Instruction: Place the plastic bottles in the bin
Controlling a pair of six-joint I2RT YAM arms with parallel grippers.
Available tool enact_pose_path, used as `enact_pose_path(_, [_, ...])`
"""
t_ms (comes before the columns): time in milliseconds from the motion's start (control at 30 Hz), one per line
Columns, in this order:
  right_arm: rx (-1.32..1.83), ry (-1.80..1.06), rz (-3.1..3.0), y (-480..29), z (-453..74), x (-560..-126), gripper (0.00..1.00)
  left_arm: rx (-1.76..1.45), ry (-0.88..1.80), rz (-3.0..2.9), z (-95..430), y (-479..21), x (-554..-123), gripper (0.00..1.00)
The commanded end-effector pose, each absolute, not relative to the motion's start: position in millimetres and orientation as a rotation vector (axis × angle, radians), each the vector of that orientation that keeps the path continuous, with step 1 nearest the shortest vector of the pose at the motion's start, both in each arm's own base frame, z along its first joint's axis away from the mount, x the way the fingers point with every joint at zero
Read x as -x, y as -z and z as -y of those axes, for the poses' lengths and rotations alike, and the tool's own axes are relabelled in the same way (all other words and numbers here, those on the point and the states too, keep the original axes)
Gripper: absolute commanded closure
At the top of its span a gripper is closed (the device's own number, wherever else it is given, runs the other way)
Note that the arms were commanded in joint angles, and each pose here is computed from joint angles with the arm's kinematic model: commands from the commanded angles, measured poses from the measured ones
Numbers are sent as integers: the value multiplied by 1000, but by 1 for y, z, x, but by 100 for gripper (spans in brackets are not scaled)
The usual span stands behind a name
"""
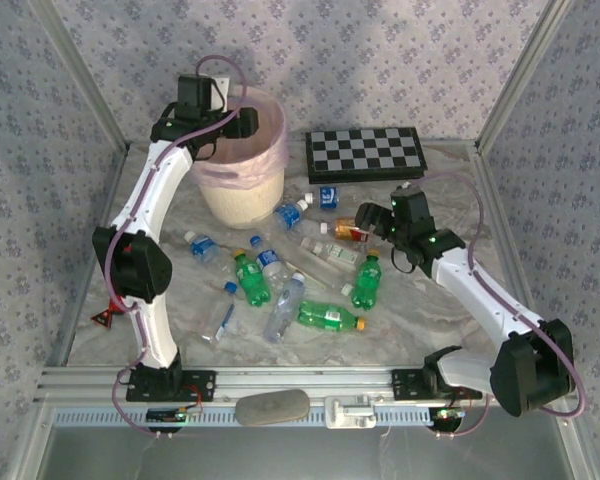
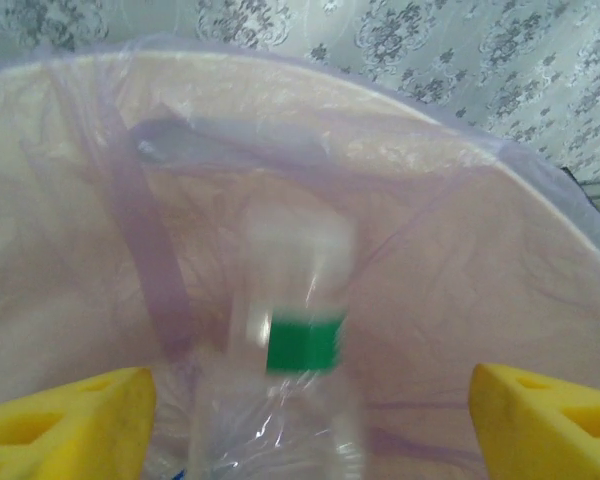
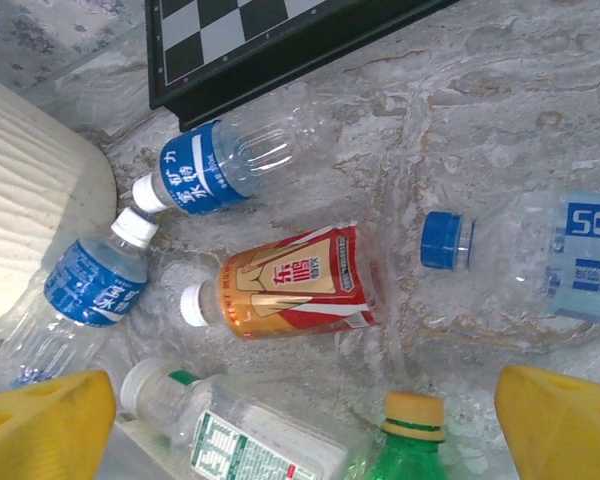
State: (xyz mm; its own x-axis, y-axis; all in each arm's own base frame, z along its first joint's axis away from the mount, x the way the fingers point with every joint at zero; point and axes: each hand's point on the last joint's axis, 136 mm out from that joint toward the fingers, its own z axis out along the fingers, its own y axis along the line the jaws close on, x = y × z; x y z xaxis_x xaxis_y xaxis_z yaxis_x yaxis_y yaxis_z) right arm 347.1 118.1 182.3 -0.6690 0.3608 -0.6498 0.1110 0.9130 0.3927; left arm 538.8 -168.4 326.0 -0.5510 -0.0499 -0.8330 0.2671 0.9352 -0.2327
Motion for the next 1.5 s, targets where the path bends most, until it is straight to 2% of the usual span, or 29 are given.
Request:
enact_pose_path(0, [-337, -379, -2301, -183, -113, -352, 1, -170, 382, -2059, 168, -354, -535, 12])
enact_pose_path(200, [-315, -360, -2351, -175, -110, -359, 1, -194, 376, -2018, 172, -373, -520, 3])
enact_pose_path(367, [-252, -156, -2439, -169, -90, -364, 1, -239, 406, -1934, 184, -397, -490, 1])
enact_pose_path(533, [-181, 81, -2493, -162, -66, -377, 1, -246, 439, -1857, 195, -396, -447, 0])
enact_pose_path(667, [-154, 197, -2501, -157, -51, -395, 1, -203, 510, -1821, 201, -377, -415, 0])
enact_pose_path(867, [-135, 178, -2574, -131, -39, -422, 1, -180, 660, -1785, 224, -342, -374, 0])
enact_pose_path(1133, [-267, -40, -2646, -98, -21, -439, 1, -242, 719, -1939, 259, -270, -343, 0])
enact_pose_path(1467, [-329, -111, -2699, -74, -16, -430, 1, -251, 742, -1987, 276, -244, -335, 0])
